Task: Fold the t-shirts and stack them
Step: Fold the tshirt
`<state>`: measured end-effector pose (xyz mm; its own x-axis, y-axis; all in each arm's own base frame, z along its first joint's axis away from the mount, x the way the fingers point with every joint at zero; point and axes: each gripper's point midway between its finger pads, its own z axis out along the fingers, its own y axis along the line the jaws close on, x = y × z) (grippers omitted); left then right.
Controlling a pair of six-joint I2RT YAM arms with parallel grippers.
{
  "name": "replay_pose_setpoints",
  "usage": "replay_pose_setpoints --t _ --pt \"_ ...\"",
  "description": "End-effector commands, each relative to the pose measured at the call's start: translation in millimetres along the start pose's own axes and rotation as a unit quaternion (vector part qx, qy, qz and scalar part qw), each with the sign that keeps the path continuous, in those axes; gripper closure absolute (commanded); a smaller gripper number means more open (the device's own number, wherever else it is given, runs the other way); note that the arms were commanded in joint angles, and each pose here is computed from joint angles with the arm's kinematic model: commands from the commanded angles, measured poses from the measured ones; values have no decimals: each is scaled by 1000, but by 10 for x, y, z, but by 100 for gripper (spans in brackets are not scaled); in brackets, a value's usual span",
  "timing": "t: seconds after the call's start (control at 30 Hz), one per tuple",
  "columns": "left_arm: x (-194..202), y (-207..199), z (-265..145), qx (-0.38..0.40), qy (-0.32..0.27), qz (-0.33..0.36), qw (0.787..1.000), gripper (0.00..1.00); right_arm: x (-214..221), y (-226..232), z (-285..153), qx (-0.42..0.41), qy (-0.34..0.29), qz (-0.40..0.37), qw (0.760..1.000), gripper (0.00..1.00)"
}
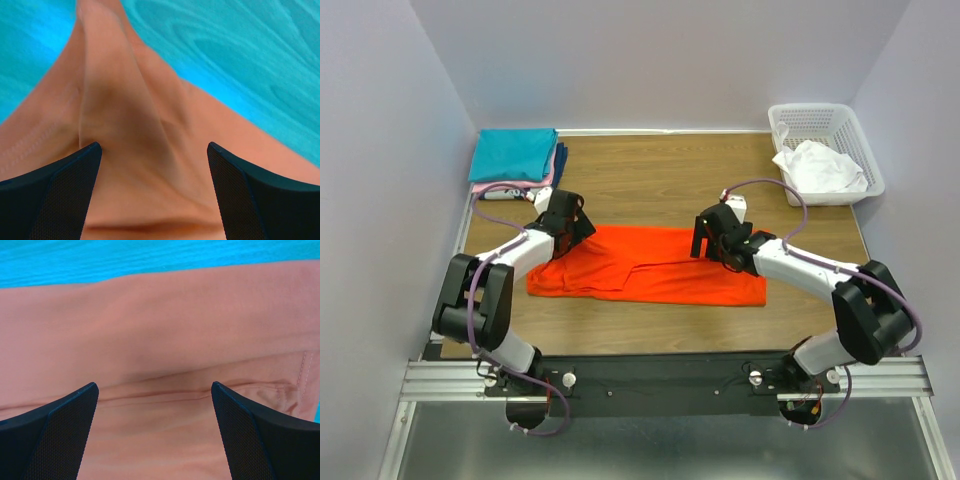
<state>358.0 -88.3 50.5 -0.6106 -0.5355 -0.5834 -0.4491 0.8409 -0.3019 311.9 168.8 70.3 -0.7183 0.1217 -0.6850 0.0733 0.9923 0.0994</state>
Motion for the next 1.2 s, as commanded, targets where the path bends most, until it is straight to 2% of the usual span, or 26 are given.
replay_pose_setpoints --t 0.0,0.1,0.27,0.47,0.6,0.77,0.83,0.87,0.9,0.97,1.0,1.07,1.1,1.17 --pt "-315 -169 168 34 -32 -4 999 6 72 -42 132 11 24 -6 1000 0" --pt "-422 -242 324 39 -32 -4 999 6 121 -87 202 22 34 -10 999 0" --pt "-447 -13 627 0 -4 -16 1000 6 134 -173 269 39 38 -12 998 0" --pt "-429 -140 763 24 19 -9 999 8 -1 -139 295 34 30 -17 999 0" --pt "-516 -447 795 50 15 7 999 8 -131 -77 304 28 20 -18 999 0" --pt "-377 -762 958 55 38 35 997 8 -137 -115 468 40 33 -20 998 0" --pt "-472 -964 969 69 30 41 996 8 -178 -145 544 44 36 -14 998 0" --pt "-367 -990 1036 64 43 48 996 7 -164 -151 583 43 42 -12 998 0" --pt "-488 -1146 1034 77 32 49 995 8 -103 -172 637 46 53 -11 997 0" --pt "-361 -1200 1154 69 54 61 994 8 31 -160 668 40 73 -6 996 0" --pt "-473 -1368 1145 81 43 61 994 8 110 -168 672 39 84 -3 996 0" --pt "-391 -1413 1264 73 52 66 994 8 334 -221 640 39 109 12 993 0" --pt "-471 -1599 1238 88 45 67 993 8 349 -200 575 27 110 21 993 0" --pt "-478 -1714 1264 90 46 71 992 8 470 -252 503 25 120 30 992 0"
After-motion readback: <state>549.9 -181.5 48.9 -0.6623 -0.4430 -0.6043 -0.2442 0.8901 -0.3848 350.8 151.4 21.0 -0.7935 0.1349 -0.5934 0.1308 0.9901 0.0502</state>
